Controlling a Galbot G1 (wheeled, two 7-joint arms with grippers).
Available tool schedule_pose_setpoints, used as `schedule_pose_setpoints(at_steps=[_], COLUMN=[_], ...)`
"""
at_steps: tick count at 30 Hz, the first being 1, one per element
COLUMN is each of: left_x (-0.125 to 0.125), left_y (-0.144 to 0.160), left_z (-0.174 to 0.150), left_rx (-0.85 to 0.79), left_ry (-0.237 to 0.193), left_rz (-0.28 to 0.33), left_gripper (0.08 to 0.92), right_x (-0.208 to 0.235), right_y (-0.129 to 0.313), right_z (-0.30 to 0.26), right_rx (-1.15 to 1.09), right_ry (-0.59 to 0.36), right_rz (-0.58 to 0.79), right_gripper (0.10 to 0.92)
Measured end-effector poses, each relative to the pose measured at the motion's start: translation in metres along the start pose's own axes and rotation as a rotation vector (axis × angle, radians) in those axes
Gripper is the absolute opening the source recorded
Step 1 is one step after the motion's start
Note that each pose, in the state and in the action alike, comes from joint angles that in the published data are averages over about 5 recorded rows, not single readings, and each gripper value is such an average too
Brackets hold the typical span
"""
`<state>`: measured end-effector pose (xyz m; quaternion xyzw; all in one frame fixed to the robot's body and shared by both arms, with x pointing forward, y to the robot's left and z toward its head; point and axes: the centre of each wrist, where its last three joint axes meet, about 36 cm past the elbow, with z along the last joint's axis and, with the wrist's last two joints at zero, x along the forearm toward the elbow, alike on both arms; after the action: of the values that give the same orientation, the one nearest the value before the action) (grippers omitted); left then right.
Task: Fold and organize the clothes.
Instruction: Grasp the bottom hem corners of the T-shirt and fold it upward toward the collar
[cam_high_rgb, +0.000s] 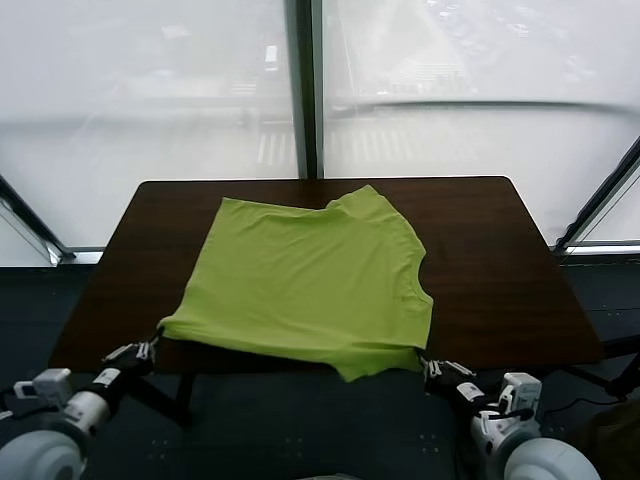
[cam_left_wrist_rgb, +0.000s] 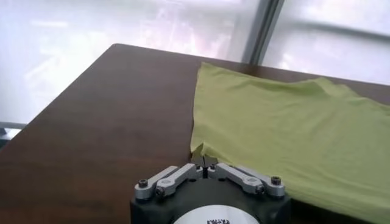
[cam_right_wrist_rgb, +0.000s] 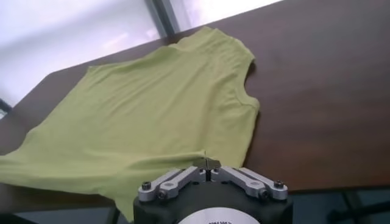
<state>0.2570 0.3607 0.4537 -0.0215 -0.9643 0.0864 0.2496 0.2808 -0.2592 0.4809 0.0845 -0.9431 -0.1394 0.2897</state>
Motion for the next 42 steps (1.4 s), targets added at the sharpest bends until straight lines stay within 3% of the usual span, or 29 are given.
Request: schedule_pose_setpoints(at_steps=[15,42], left_x=[-0.049,-0.120], left_y=[0.000,0.019], left_z=[-0.035,-0.037], left_rx=[-0.006,-0.045], left_ry=[-0.109,-0.088], left_rz=[0.037,0.037], left_gripper=[0.149,0.149], right_x=[-0.049,-0.089], right_y=[-0.015,-0.023], right_z=[-0.009,-0.001], right_rx=[-0.059,-0.062], right_ry=[-0.062,-0.131], right_rz=[0.045,0.070], right_gripper=[0.139,0.139])
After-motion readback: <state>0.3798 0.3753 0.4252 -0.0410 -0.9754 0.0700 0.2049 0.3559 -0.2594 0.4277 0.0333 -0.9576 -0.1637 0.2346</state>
